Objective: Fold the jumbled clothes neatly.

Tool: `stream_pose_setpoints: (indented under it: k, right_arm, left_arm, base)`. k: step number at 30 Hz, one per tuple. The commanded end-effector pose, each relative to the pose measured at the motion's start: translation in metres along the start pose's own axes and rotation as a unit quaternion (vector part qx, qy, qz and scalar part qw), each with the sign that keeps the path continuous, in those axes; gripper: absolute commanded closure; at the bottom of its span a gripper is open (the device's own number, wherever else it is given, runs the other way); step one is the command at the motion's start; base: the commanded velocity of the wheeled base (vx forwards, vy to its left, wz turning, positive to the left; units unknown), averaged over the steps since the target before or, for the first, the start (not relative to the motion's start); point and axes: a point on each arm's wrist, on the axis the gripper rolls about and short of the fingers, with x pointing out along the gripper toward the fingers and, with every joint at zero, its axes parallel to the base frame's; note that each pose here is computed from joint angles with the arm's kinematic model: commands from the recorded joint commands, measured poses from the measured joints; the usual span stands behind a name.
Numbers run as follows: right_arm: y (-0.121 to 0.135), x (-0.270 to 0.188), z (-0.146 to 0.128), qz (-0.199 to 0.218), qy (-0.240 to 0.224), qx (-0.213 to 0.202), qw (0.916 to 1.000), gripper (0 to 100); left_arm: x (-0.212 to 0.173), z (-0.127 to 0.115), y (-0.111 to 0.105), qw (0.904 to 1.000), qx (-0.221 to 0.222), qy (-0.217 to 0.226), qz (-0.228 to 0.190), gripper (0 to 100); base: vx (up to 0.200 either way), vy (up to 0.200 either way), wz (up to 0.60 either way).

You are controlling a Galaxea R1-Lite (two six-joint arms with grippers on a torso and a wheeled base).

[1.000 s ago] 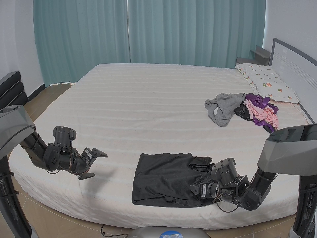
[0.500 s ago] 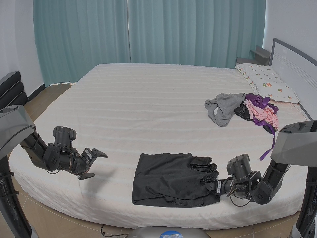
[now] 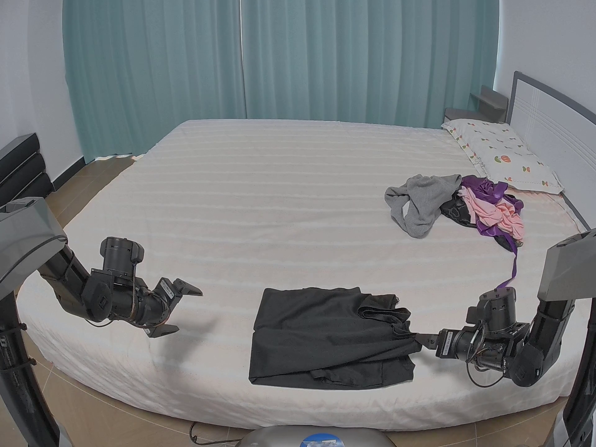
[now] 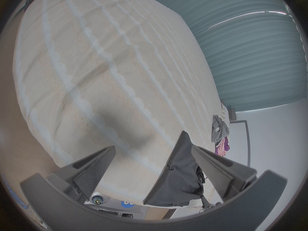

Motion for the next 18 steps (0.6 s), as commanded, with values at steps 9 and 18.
stream_pose_setpoints:
  k: [9, 18]
  right_arm:
    - [0.040, -0.008, 0.023, 0.073, -0.068, -0.015, 0.9949, 0]
    - [0.060, 0.000, 0.022, 0.098, -0.065, -0.032, 0.9925, 0]
  left_arm:
    - [0.002, -0.001, 0.001, 1.0000, 0.001, 0.002, 0.004, 0]
    - [0.002, -0.001, 0.001, 1.0000, 0.001, 0.002, 0.004, 0]
  base:
    - [0.000, 0.000, 0.00]
    - [0.000, 0.000, 0.00]
